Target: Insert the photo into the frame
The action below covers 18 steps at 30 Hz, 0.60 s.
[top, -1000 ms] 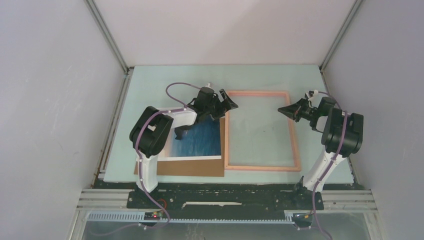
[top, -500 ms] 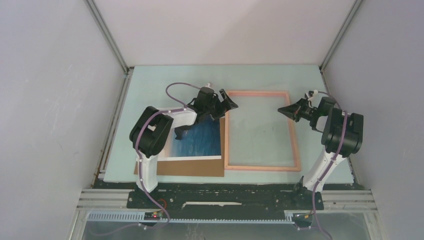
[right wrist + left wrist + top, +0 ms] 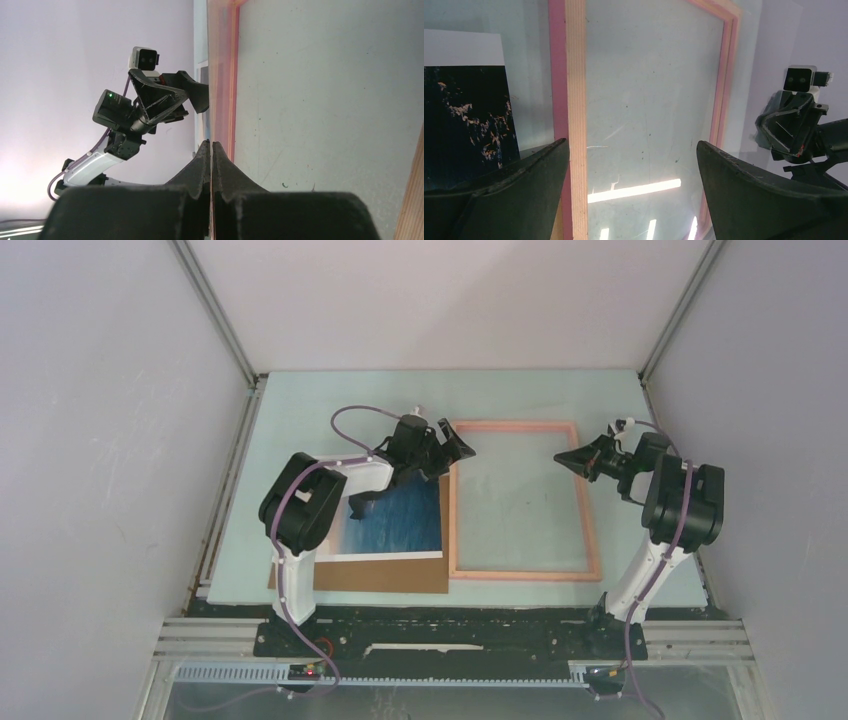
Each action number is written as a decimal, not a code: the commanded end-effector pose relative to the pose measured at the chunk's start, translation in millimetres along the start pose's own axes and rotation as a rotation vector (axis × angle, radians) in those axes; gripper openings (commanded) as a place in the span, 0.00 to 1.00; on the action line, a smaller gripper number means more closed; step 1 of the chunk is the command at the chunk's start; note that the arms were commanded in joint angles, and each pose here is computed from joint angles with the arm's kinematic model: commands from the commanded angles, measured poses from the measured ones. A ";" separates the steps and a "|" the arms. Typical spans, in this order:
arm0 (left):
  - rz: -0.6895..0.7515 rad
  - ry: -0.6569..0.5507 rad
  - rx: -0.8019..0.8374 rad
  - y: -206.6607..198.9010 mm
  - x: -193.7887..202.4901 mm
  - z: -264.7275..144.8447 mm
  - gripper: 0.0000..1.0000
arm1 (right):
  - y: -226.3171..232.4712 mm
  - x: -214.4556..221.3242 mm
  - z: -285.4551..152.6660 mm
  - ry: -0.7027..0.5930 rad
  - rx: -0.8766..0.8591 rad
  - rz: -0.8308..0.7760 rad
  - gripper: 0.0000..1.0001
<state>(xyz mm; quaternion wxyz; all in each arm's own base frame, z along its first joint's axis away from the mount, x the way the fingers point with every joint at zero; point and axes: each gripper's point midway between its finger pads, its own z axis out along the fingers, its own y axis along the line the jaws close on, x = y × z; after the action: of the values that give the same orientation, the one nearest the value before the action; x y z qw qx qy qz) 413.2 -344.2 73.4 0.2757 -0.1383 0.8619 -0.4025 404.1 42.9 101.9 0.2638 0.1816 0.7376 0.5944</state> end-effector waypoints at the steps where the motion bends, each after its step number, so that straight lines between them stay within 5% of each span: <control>1: -0.002 -0.029 0.070 -22.4 -7.6 -11.4 0.97 | 3.0 0.4 8.5 0.029 -0.014 -0.023 0.00; 7: -0.001 -0.030 0.068 -21.4 -6.8 -12.6 0.97 | -2.0 -1.9 6.8 0.022 0.042 -0.032 0.05; 18: -0.003 -0.028 0.069 -20.6 -6.6 -12.0 0.97 | 1.9 -1.3 6.8 0.033 0.028 -0.042 0.00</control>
<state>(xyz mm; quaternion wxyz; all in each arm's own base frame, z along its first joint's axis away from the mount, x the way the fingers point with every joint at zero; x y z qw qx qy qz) 412.5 -343.2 71.4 0.2763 -0.1390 0.8612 -0.4033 407.4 39.5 90.0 0.2533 0.1939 0.7534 0.5750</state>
